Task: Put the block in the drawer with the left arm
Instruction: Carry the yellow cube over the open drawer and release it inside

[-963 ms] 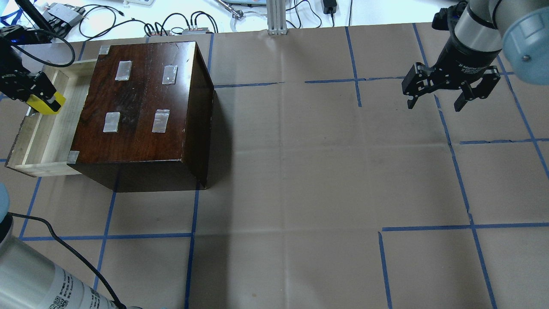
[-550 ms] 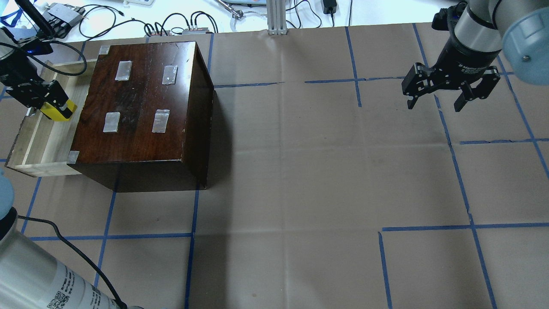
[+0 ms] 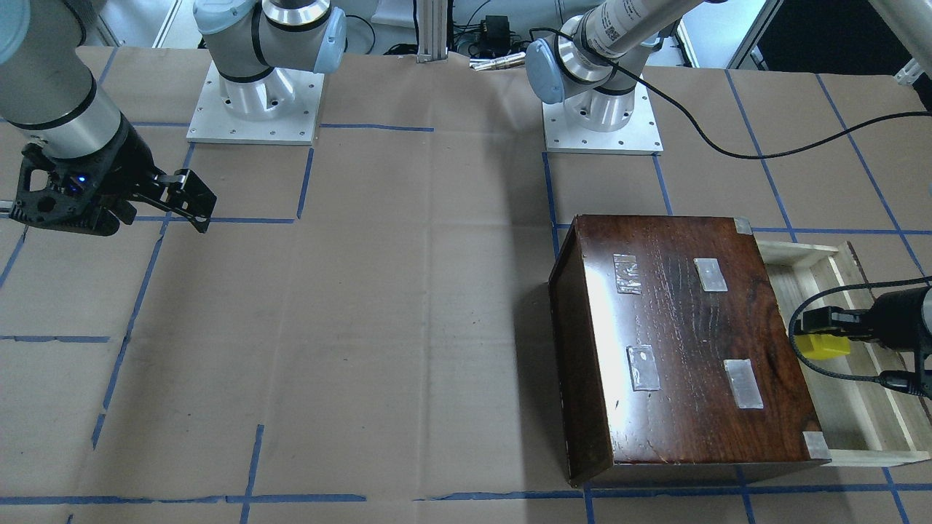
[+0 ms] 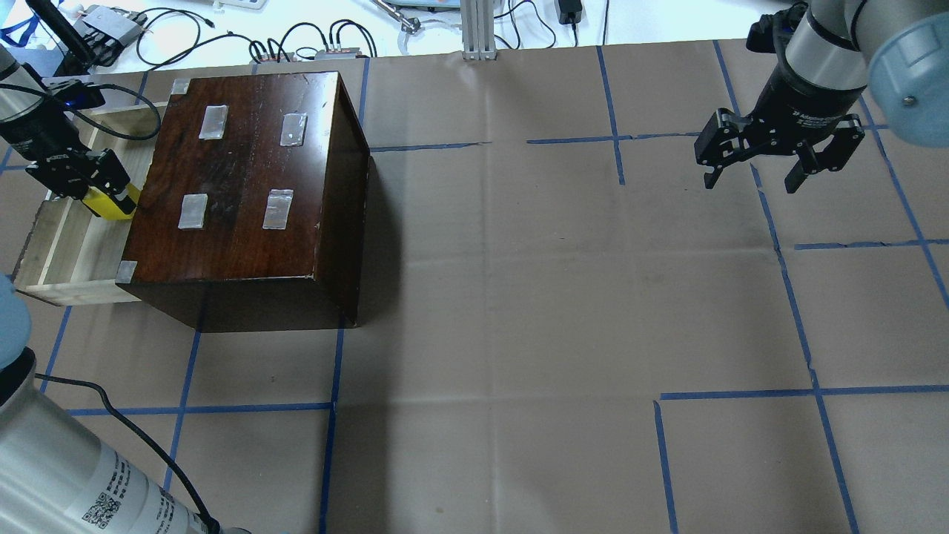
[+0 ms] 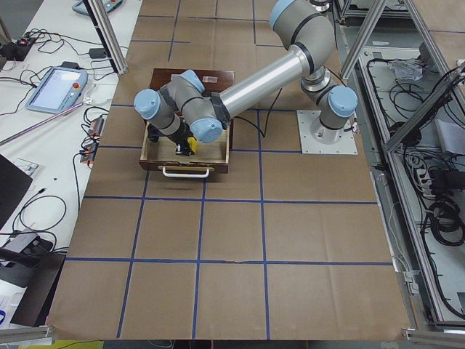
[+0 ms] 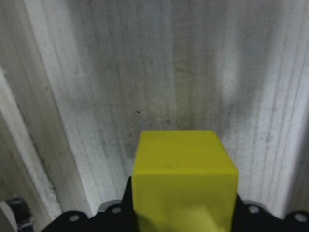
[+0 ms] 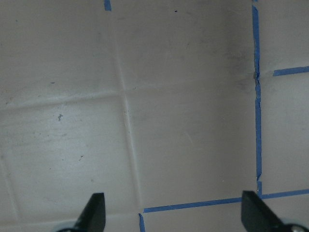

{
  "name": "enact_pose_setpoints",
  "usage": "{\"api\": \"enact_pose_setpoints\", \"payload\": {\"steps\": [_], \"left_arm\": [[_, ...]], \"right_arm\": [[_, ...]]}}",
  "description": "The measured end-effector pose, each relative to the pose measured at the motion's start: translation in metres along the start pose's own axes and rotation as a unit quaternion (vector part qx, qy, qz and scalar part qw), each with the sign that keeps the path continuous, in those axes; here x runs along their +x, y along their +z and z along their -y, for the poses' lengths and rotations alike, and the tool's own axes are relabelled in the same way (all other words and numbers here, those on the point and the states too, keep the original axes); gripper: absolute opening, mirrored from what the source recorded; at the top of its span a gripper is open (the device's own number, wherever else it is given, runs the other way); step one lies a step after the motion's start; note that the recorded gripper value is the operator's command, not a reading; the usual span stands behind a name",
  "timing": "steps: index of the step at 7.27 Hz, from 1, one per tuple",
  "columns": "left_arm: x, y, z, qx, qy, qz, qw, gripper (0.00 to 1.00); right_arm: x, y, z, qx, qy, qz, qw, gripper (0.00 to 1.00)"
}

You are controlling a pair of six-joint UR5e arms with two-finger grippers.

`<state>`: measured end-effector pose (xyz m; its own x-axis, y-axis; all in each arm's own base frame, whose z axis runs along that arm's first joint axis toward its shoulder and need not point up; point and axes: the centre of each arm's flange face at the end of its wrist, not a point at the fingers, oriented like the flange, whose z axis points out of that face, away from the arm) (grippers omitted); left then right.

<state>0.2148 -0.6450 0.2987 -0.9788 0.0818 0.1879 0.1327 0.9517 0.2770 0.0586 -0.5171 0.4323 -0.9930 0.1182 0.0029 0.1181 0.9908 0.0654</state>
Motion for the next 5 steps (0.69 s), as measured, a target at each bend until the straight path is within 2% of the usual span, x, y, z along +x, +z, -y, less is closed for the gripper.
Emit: {"api": "enact_pose_setpoints", "payload": {"steps": [1,2,5], "left_arm": [[0.0,0.0014,0.0011,-0.001,0.0,-0.001,1.0,0.75],[0.0001,0.0018,0.0015,-0.001,-0.002,-0.001,1.0,0.9],[0.0009,-0.0014,0.0003,0.0,-0.028,0.001,0.9996,0.93]], "right_arm": [[0.0,-0.0001,0.0,0.0,0.0,0.0,1.0,1.0],[0.0,-0.0002,0.0,0.0,0.0,0.0,1.0,1.0],[0.0,-0.0002,0.0,0.0,0.0,0.0,1.0,1.0]]}}
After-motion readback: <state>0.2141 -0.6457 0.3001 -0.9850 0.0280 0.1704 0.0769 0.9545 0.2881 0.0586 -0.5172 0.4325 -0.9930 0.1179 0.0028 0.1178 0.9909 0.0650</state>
